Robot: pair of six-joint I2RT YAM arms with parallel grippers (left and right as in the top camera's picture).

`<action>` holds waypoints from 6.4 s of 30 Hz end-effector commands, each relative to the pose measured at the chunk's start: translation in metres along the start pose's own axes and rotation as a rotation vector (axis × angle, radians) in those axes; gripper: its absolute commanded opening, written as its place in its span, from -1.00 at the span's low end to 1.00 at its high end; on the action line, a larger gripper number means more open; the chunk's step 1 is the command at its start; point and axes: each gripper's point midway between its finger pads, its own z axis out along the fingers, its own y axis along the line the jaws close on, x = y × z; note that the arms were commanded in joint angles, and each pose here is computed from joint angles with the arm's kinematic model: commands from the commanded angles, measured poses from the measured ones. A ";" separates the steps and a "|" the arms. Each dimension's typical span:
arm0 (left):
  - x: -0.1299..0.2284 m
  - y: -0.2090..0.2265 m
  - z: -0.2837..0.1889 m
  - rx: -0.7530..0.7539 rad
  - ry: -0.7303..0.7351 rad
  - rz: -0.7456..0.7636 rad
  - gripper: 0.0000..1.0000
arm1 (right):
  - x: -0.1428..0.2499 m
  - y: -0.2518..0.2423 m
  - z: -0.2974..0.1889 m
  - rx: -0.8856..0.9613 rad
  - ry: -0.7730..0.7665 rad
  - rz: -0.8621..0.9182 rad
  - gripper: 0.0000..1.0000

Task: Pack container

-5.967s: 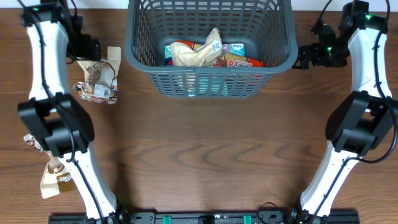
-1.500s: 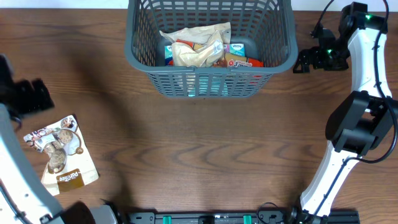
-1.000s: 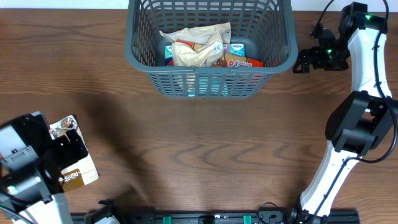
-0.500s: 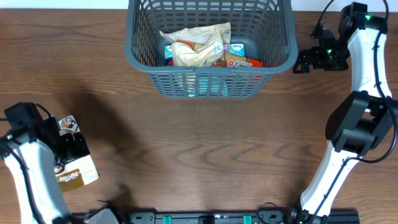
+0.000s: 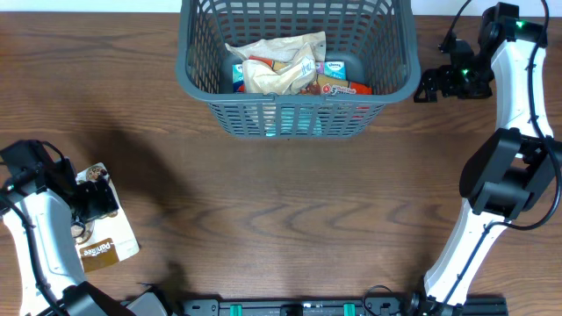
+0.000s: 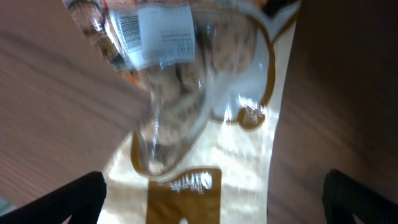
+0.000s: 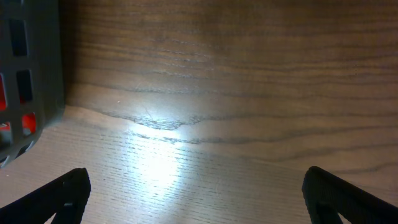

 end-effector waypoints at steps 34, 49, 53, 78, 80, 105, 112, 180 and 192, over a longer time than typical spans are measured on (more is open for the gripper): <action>-0.014 -0.002 0.075 0.221 0.050 0.146 0.97 | 0.001 0.009 0.000 -0.009 0.013 -0.018 0.99; -0.008 -0.006 0.094 0.236 0.102 0.101 -0.88 | 0.008 0.011 0.000 -0.017 0.038 -0.014 0.99; -0.015 -0.015 0.086 0.286 0.084 0.034 -0.89 | 0.007 0.011 0.000 -0.017 0.038 -0.014 0.98; -0.171 -0.146 -0.262 0.427 -0.618 0.279 -0.89 | 0.005 0.011 0.000 -0.015 0.030 -0.016 0.98; -0.178 -0.169 -0.297 0.467 -0.714 0.331 -0.89 | 0.005 0.011 0.000 -0.015 0.030 -0.016 0.98; -0.106 -0.416 -0.288 0.443 -0.990 1.560 -0.88 | 0.012 0.013 0.000 -0.023 0.055 -0.011 0.98; -0.095 -0.438 -0.200 0.459 -0.733 1.643 -0.88 | 0.008 0.012 0.000 -0.019 0.041 -0.014 0.98; -0.033 -0.120 -0.166 0.216 -0.441 0.375 0.97 | 0.022 0.114 -0.276 0.215 -0.500 -0.111 0.99; 0.011 -0.124 -0.125 0.296 -0.398 0.289 0.97 | 0.084 0.149 -0.310 0.227 -0.526 -0.166 0.99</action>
